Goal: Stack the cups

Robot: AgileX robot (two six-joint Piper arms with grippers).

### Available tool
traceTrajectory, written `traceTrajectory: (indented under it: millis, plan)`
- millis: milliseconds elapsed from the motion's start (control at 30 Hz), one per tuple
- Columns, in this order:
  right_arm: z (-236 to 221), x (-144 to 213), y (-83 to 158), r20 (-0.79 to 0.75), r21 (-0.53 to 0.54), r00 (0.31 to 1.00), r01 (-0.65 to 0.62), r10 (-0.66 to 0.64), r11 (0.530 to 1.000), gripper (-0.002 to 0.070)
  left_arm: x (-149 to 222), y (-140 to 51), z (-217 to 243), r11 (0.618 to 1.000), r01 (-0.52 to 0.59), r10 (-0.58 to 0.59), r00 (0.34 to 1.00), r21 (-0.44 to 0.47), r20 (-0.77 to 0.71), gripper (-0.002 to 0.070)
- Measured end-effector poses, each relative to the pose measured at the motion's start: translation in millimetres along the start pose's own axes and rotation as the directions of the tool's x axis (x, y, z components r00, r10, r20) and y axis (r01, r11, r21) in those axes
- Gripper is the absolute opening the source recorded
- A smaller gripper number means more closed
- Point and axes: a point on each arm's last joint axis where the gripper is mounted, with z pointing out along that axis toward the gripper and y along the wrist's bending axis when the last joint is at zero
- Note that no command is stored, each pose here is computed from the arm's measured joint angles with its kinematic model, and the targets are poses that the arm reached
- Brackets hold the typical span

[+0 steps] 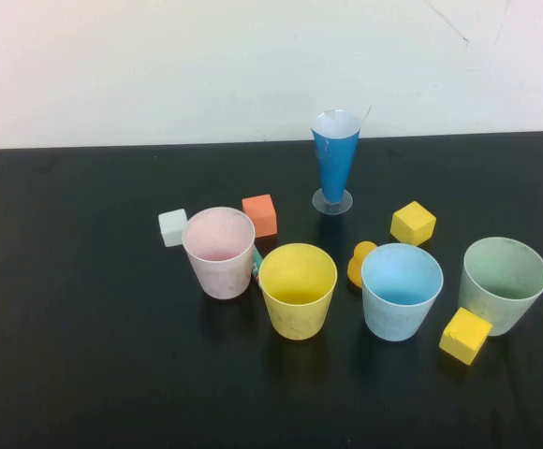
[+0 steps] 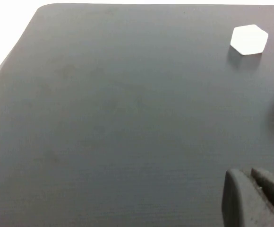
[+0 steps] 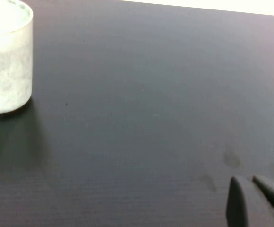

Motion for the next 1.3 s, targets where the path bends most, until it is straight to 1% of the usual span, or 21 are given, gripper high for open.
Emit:
traceTrajectory:
  millis: [700,867,1000,1067,1167,1233,1300]
  plan:
    - [0,0,0,0.000,0.000,1.000,0.000,0.000,1.000,-0.0001,0,0.2,0,1.000,-0.006,0.006,1.000,-0.002,0.002,-0.0002]
    - [1,-2,0,0.035,0.000,0.999,0.000,0.000,1.000,-0.0001,-5,-0.2,0,1.000,-0.007,0.007,0.997,0.003,0.072,-0.0002]
    - [0,-13,0,0.168,0.003,0.986,0.000,-0.001,1.000,-0.0001,-20,-1.5,-2,1.000,-0.009,0.005,0.973,0.017,0.230,-0.0002]
    - [-2,-23,0,0.271,0.006,0.963,-0.001,-0.001,1.000,-0.0001,-29,-2.4,-4,1.000,-0.012,0.003,0.945,0.025,0.328,-0.0002]
    - [-8,-38,-1,0.439,0.010,0.898,-0.002,-0.002,1.000,-0.0001,-41,-3.5,-10,0.999,-0.017,-0.002,0.887,0.037,0.463,-0.0002]
    - [-17,-52,-1,0.598,0.014,0.802,-0.005,-0.005,1.000,-0.0001,-47,-4.1,-14,0.999,-0.020,-0.006,0.845,0.043,0.534,-0.0002]
    - [-26,-63,-1,0.714,0.017,0.700,-0.007,-0.007,1.000,-0.0001,-53,-4.7,-17,0.999,-0.024,-0.010,0.802,0.048,0.598,-0.0002]
